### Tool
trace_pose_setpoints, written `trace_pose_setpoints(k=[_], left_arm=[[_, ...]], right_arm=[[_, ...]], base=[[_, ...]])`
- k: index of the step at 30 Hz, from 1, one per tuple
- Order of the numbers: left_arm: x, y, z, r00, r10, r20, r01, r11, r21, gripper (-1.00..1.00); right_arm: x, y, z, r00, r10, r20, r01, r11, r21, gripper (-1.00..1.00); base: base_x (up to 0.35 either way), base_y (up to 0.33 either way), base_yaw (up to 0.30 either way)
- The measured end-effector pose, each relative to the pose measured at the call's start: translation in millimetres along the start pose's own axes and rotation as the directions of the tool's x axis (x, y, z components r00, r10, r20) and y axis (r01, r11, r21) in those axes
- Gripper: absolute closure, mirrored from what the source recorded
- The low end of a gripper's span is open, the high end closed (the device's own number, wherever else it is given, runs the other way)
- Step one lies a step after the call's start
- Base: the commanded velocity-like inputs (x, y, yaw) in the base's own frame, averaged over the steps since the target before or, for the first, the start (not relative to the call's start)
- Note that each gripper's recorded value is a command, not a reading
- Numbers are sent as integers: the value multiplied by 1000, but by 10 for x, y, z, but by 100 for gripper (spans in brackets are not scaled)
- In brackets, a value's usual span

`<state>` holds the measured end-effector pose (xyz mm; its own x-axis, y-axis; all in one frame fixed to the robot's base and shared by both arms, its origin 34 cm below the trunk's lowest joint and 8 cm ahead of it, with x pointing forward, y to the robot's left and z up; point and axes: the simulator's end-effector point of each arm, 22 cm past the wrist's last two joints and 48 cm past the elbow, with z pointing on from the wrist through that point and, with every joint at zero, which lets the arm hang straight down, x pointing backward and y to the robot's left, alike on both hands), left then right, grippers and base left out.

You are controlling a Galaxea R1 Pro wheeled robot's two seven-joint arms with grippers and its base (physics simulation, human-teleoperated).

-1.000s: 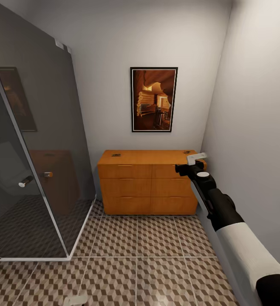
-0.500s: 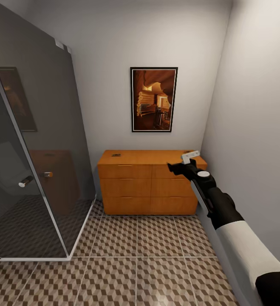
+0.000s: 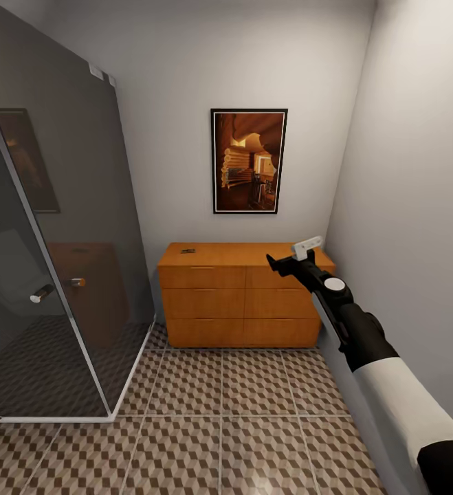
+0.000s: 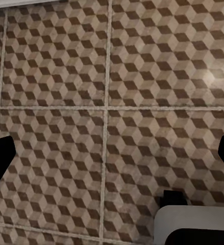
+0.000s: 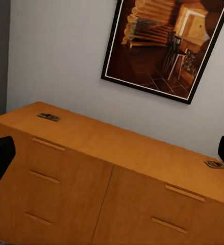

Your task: Take the four mousetraps from the cabinet in the bathroom and place them on the bathroom floor. Make sure all four end up on the same floor surface, and ensure that at least two of them are either under or directly next to the same bathroom sink.

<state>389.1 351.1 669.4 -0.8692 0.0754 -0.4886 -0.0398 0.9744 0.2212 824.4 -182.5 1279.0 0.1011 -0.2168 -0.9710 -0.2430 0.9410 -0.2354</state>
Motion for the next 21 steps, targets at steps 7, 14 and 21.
trace_pose_setpoints(k=[7,14,21], left_arm=[[2,15,1,1000,0,-1,0,1000,-3,-100],[0,3,-2,1000,-1,0,1,1000,-1,-100],[1,-7,-3,1000,-1,-1,1,1000,0,-100]], right_arm=[[-97,-73,-27,999,-12,34,12,1000,10,-100],[-140,-85,-39,999,-16,44,15,1000,12,-100],[-121,-82,-39,999,-16,40,15,1000,12,-100]], base=[[0,0,0],[90,0,0],[230,0,0]])
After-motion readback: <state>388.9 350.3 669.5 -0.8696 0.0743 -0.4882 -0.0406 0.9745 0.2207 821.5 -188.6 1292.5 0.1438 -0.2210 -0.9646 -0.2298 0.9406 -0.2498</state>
